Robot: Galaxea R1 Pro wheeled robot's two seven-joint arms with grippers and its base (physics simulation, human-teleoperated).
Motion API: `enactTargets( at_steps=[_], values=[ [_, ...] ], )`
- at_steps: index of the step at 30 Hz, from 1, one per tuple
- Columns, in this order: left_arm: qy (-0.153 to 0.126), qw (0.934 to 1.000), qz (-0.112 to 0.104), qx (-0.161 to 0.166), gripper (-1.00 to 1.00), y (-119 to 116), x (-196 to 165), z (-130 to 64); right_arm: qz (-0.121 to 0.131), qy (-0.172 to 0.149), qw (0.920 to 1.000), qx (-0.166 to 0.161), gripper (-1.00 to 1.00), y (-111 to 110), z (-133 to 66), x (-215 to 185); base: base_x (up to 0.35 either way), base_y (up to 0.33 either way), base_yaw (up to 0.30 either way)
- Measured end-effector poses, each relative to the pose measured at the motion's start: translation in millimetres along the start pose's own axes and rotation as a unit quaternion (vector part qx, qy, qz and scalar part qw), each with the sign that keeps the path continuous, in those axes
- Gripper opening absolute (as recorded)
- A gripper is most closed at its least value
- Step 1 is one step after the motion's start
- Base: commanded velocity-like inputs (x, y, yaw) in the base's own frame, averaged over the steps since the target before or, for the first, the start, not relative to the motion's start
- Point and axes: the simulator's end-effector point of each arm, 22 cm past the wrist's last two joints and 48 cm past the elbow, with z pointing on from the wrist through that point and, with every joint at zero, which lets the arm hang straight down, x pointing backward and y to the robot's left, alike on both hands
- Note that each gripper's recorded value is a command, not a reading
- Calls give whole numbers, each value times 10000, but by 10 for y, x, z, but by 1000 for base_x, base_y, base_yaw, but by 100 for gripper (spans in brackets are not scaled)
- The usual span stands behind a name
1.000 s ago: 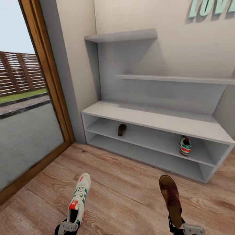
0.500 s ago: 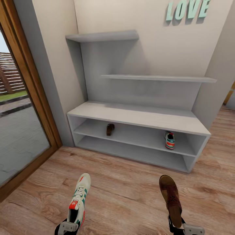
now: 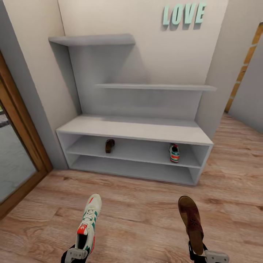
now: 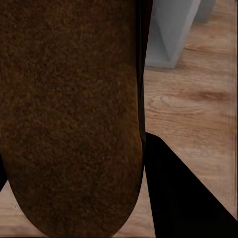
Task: Pick up the two gym shoes and the two sandals from the corridor floor and place them onto the hallstand (shoe rack) in the corridor, making sure they are on the rack and not on the floor. Arrange them so the two gym shoes are next to each other and the two sandals are next to each other.
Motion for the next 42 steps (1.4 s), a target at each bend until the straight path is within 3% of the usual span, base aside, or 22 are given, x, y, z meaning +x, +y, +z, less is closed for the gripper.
enactTargets(
  at_steps=[28, 42],
  values=[
    [-1, 10000, 0, -1, -100, 0, -1, 0, -2, 0, 10000, -1, -100, 0, 0, 0, 0, 0, -262],
    [-1, 10000, 4, -7, -100, 11, -1, -2, -5, -1, 10000, -7, -100, 4, 1, -1, 0, 0, -39]
  ],
)
